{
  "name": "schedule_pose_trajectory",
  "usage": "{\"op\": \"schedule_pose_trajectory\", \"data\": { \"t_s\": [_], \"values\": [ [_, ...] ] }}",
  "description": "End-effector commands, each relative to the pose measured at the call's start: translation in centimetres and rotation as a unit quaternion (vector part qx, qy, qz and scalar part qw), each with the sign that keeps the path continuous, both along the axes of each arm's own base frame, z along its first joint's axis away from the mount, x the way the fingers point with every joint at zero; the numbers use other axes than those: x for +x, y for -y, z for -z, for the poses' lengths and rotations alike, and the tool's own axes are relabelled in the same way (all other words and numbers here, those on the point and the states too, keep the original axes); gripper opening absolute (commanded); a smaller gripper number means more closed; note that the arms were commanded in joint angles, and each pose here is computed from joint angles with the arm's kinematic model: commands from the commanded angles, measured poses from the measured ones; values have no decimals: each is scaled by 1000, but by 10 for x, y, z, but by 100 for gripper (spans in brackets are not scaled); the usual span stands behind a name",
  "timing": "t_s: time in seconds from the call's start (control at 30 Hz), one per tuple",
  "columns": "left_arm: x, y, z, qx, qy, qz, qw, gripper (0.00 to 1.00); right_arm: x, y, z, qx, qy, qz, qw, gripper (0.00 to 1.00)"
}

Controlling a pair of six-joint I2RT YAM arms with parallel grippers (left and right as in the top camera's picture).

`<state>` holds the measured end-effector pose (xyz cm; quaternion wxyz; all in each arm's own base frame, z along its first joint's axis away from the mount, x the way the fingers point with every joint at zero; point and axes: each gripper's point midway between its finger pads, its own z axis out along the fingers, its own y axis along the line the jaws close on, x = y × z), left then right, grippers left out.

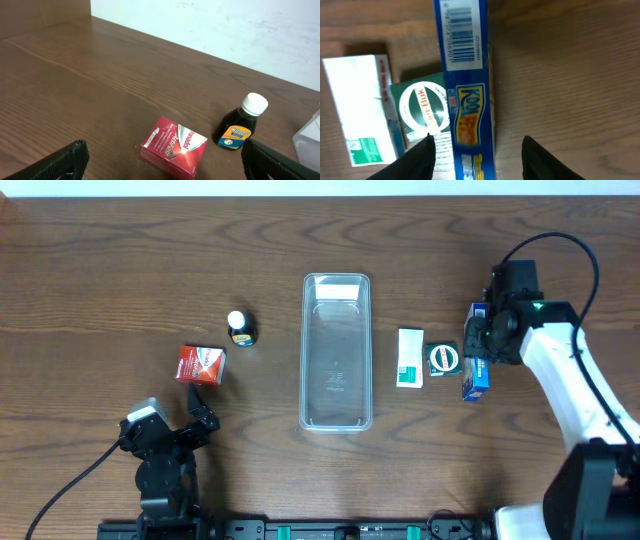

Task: Pack container
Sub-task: 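Reach the right gripper to the tall blue box and grasp it, then carry the blue box left and lower it into the clear container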

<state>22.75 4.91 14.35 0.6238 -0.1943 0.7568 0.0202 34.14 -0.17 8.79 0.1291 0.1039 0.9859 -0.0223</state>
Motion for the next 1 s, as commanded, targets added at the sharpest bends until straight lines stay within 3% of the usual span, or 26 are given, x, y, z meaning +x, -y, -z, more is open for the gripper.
{"op": "schedule_pose_trajectory", "data": {
  "t_s": [0.0, 0.3, 0.5, 0.6, 0.73, 0.97],
  "values": [
    [0, -1, 12, 2, -14, -3, 1000, 98, 3, 4, 10, -4, -10, 12, 1000, 47],
    [0, -1, 12, 2, -14, -3, 1000, 98, 15, 3, -5, -2, 29, 12, 1000, 16],
    [0, -1, 12, 2, -14, -3, 1000, 98, 19, -21, -63, 60, 109, -11, 992, 10],
    [0, -1, 12, 2, -14, -3, 1000, 98, 19, -53, -114, 148, 177, -23, 973, 4],
    [0, -1, 12, 2, -14, -3, 1000, 98, 16, -90, -166, 231, 245, -39, 941, 5],
    [0, -1, 12, 2, -14, -3, 1000, 98, 15, -168, -177, 302, 248, -72, 918, 4]
  ]
}}
